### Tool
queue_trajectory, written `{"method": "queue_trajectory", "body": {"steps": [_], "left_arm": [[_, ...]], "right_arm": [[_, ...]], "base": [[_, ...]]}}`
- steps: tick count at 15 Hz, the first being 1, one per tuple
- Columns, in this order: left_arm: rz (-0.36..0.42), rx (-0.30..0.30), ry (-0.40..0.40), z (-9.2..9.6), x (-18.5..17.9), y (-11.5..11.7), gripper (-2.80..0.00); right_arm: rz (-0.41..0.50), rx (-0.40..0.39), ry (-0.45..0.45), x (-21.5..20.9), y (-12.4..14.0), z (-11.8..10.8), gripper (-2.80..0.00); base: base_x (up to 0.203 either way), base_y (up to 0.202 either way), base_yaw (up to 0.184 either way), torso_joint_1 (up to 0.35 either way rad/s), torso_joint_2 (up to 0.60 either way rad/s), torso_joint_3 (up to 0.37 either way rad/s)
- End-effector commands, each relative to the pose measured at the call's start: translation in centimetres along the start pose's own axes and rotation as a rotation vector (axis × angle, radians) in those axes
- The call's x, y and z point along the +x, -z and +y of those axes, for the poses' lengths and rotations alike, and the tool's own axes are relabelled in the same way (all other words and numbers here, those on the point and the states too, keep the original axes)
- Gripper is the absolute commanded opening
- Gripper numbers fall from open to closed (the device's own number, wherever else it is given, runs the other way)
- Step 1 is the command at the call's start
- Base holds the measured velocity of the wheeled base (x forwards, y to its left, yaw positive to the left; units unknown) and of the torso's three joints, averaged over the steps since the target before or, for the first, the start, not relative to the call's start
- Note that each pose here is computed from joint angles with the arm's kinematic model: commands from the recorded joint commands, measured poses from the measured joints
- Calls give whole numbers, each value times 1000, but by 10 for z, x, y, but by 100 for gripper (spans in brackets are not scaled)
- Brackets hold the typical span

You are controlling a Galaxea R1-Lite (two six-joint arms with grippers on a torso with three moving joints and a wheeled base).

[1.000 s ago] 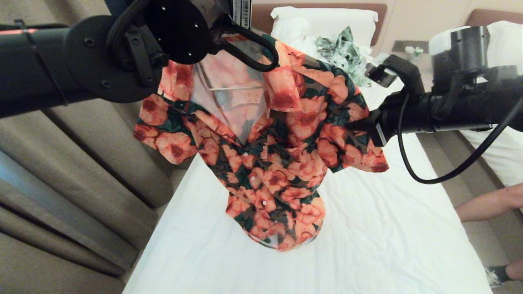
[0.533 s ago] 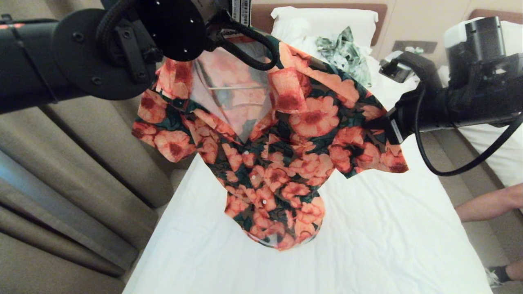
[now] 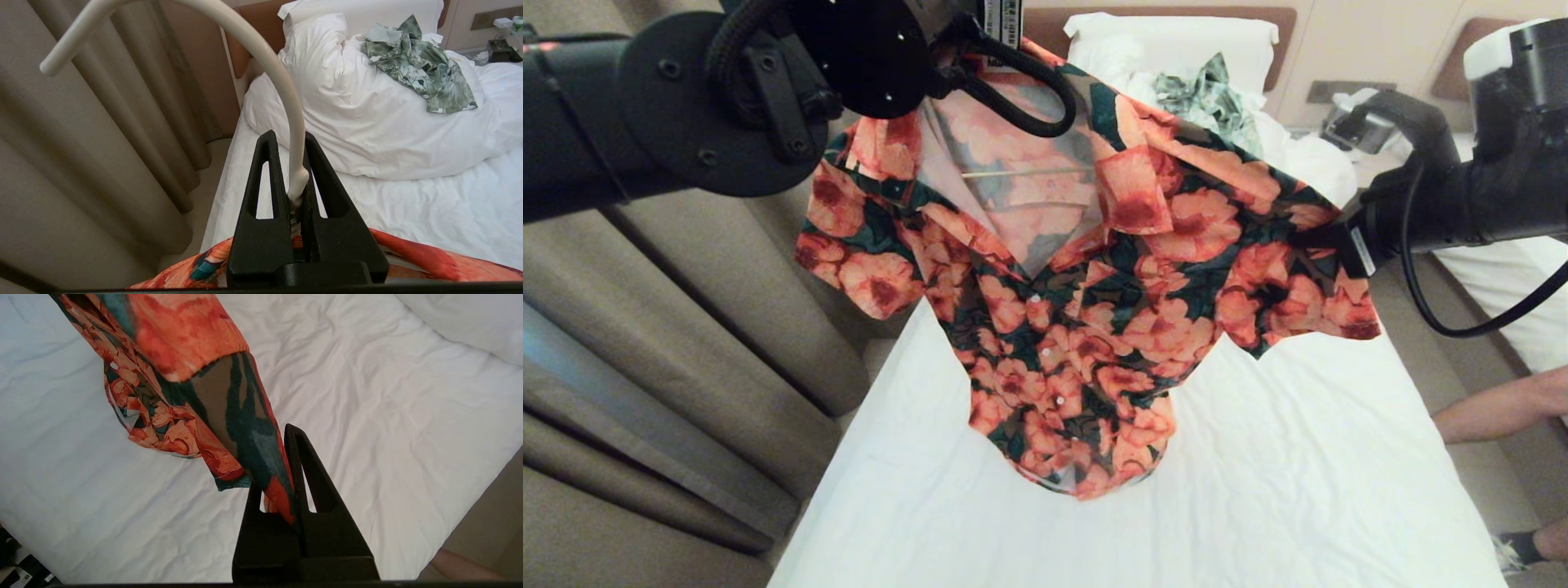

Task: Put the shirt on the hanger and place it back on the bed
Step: Take the clothes hanger out of the clothes

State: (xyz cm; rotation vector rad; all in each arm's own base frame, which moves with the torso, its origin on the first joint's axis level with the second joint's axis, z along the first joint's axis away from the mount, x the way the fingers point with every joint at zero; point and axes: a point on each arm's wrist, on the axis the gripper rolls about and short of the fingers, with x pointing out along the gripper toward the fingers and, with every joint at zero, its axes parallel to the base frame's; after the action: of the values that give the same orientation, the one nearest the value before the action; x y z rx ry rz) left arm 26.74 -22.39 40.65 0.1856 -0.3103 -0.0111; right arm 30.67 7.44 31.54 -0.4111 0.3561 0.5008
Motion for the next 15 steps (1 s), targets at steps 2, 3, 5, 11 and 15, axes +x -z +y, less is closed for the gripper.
{"method": "queue_trajectory", "body": {"steps": [2, 3, 5, 11, 15], "left_arm": [[0, 1, -3, 0, 0, 0, -280], [-3, -1, -5, 1, -1, -1, -280], [-1, 0, -4, 1, -1, -1, -280], [-1, -2, -5, 1, -1, -1, -280], [-11, -9, 2, 2, -4, -5, -280]], "right_arm": [[-12, -6, 1, -6, -2, 0, 0], [-17, -8, -2, -6, -2, 0, 0], [-26, -3, -9, -9, -5, 3, 0], [-88, 17, -53, -58, -10, 6, -280], [-201, 320, -140, -113, -16, 20, -280]], "base": [[0, 0, 0, 0, 0, 0], [0, 0, 0, 0, 0, 0], [0, 0, 0, 0, 0, 0], [0, 0, 0, 0, 0, 0], [0, 0, 0, 0, 0, 0]]}}
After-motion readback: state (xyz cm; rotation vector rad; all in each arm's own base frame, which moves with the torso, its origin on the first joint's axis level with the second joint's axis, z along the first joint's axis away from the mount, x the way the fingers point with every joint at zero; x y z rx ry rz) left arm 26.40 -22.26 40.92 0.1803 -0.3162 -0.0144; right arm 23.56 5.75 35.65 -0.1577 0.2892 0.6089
